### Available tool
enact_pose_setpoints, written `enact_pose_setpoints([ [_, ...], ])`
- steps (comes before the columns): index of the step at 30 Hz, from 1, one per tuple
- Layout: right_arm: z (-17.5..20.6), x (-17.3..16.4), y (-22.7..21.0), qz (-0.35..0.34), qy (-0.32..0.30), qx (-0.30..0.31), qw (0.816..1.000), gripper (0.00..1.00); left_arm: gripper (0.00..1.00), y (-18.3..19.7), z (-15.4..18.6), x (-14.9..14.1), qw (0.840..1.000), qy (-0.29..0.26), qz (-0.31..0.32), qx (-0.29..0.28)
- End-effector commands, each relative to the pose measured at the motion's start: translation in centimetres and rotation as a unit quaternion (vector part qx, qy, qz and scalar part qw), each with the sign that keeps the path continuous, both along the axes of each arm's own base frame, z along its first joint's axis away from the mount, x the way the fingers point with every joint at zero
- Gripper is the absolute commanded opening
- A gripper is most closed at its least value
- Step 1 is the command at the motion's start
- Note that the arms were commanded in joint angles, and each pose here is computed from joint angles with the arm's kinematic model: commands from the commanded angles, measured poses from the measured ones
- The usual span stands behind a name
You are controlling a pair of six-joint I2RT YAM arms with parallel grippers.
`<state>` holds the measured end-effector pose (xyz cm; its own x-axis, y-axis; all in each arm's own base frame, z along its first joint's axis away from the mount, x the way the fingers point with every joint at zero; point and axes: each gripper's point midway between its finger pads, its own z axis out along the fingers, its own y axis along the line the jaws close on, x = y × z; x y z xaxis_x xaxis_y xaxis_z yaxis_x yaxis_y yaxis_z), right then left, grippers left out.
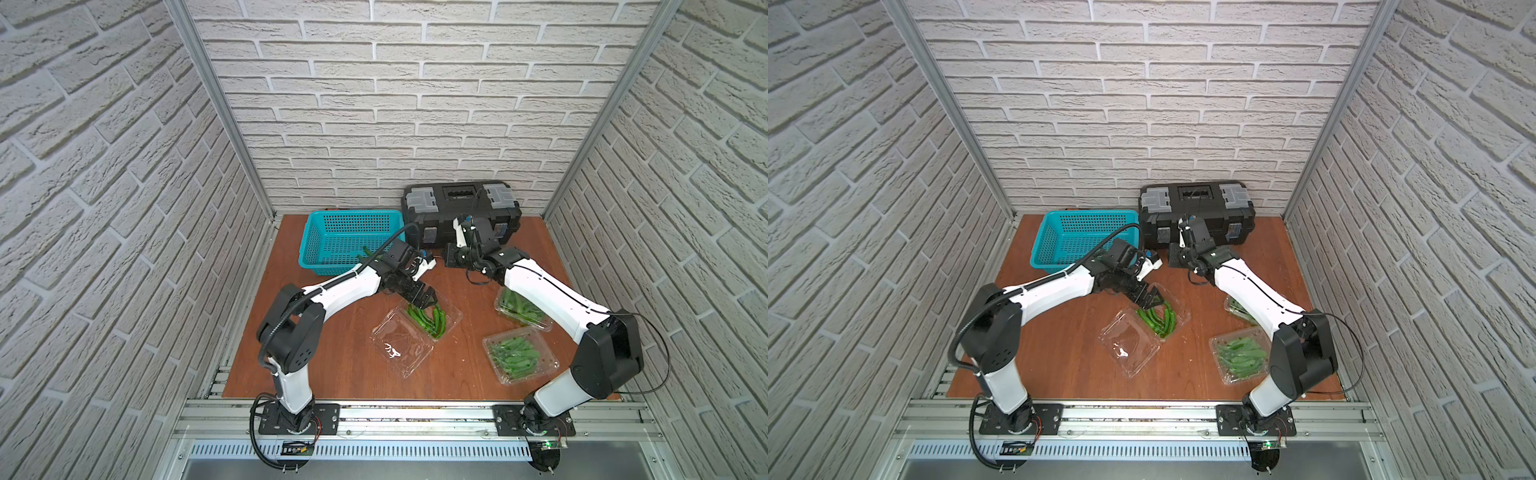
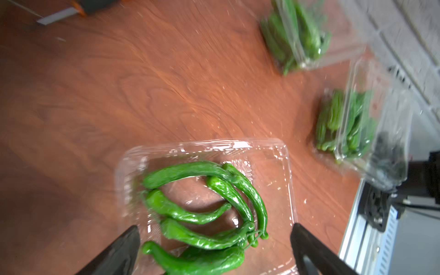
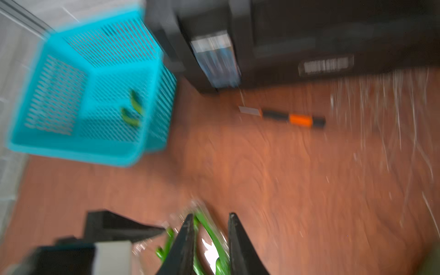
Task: Take small green peppers out of containers
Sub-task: Pick up the green pepper from the packing box.
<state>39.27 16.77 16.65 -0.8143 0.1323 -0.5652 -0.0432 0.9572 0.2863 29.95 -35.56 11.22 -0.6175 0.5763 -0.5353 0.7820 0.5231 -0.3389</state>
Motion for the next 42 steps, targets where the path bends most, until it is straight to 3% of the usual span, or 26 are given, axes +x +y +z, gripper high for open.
enact_pose_setpoints([
  [1, -1.5, -3.8, 0.0, 0.012, 0.055, 0.018, 0.998, 0.25, 0.98, 0.0, -0.2, -0.4, 0.999, 0.007, -0.029, 0.02],
  [5, -4.1, -6.8, -0.2, 0.032, 0.097, 0.017, 0.995, 0.24, 0.98, -0.1, -0.4, -0.3, 0.999, 0.005, -0.03, 0.013],
  [9, -5.5, -8.8, 0.5, 0.083, 0.122, -0.017, 0.989, 0.25, 0.98, 1.2, 0.4, 0.9, 1.0, -0.016, 0.008, -0.007],
  [21, -9.7, -9.8, 3.9, 0.143, 0.176, -0.064, 0.972, 0.3, 0.98, 7.1, -0.1, 4.2, 0.985, -0.04, 0.168, -0.005],
  [42, -14.6, -8.6, 6.6, 0.148, 0.189, -0.127, 0.962, 0.25, 0.98, 9.4, 0.1, 5.2, 0.978, -0.043, 0.205, -0.012],
])
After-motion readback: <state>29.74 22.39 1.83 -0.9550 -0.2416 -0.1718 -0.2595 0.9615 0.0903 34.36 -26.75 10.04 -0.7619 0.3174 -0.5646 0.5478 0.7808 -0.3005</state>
